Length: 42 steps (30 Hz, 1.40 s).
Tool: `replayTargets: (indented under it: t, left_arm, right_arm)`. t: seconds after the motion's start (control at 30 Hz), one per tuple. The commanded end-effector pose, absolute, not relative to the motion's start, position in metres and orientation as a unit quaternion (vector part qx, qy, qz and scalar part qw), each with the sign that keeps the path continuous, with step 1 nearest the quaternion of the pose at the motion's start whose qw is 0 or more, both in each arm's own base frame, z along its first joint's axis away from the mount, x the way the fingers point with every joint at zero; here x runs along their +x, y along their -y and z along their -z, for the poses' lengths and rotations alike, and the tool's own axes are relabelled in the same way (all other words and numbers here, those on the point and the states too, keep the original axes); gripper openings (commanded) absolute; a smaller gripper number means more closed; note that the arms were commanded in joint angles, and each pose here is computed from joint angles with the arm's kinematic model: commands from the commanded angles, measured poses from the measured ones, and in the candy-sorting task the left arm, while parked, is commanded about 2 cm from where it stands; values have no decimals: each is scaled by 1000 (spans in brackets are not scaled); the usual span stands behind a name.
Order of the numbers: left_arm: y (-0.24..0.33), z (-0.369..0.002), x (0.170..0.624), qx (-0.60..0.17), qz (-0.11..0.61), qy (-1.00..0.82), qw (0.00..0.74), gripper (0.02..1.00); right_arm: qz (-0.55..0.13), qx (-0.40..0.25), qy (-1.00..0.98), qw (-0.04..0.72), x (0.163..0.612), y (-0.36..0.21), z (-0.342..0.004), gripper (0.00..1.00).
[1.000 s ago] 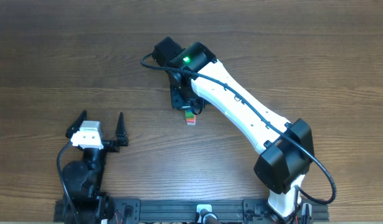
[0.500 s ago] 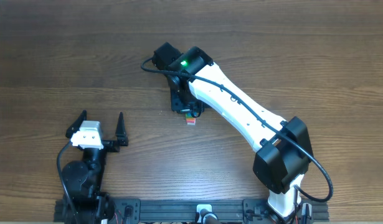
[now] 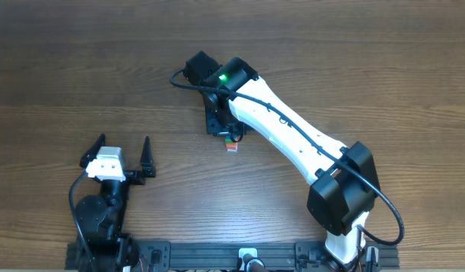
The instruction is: Stack Cubes
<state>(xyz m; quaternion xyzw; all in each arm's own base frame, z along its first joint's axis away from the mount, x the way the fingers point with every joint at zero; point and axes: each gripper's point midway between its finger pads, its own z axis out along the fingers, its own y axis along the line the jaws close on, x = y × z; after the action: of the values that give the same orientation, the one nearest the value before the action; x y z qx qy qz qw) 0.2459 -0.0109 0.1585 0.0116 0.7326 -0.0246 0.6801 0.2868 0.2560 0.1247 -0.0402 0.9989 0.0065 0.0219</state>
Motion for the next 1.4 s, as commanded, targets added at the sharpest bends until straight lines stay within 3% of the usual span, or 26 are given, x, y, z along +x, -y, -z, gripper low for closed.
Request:
replayTargets:
  t: [0.03,1.4]
  left_arm:
    - [11,-157,246,16,18,-733,680,998]
    - [11,-157,246,16,18,-733,680,998]
  right_arm:
    - [2,-37,-999,16,284,-257,-116,9]
    - [4,-31,-999,14,283,-256,-103,12]
